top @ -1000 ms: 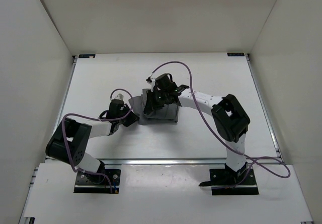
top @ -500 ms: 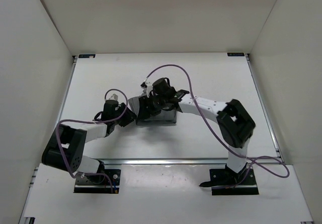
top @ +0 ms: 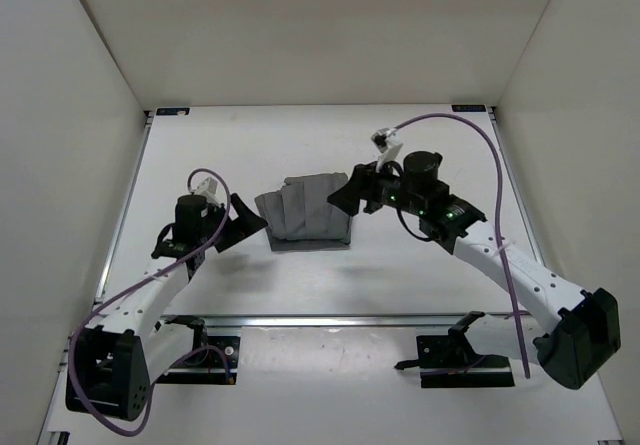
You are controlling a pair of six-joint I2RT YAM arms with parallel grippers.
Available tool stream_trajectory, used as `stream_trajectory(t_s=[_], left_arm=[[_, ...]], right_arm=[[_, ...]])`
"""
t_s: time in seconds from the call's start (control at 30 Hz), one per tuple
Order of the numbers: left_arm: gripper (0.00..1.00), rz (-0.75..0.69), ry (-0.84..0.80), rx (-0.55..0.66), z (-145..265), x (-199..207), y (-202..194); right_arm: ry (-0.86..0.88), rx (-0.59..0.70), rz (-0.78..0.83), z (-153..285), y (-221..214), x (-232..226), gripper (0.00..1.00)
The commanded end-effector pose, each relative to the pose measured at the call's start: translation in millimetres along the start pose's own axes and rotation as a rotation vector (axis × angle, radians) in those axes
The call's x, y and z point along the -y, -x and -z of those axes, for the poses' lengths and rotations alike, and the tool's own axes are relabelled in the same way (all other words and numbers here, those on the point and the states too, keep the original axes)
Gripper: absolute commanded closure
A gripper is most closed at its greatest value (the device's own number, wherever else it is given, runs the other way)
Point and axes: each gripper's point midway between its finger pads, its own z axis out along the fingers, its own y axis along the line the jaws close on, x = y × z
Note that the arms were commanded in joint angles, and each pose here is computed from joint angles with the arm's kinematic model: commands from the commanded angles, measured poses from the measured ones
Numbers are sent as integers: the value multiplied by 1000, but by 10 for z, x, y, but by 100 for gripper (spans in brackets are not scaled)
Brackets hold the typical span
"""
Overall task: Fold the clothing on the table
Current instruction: Fold the skirt
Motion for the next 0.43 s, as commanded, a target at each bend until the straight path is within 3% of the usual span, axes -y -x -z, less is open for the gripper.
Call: stream_trajectory(t_s=[0.0, 0.1, 0.33, 0.4], left_arm=[[1, -175, -36, -153, 219, 250, -76], [1, -227, -74, -218, 298, 368, -128], [1, -352, -85, -202, 404, 457, -117], [2, -366, -15, -236, 454, 373, -80]], right_arm=[[-134, -7, -56, 180, -160, 433, 38], [-191, 6, -70, 327, -176, 637, 38], [-279, -23, -52, 357, -279, 828, 30], [-303, -65, -58, 258, -382, 932, 17]])
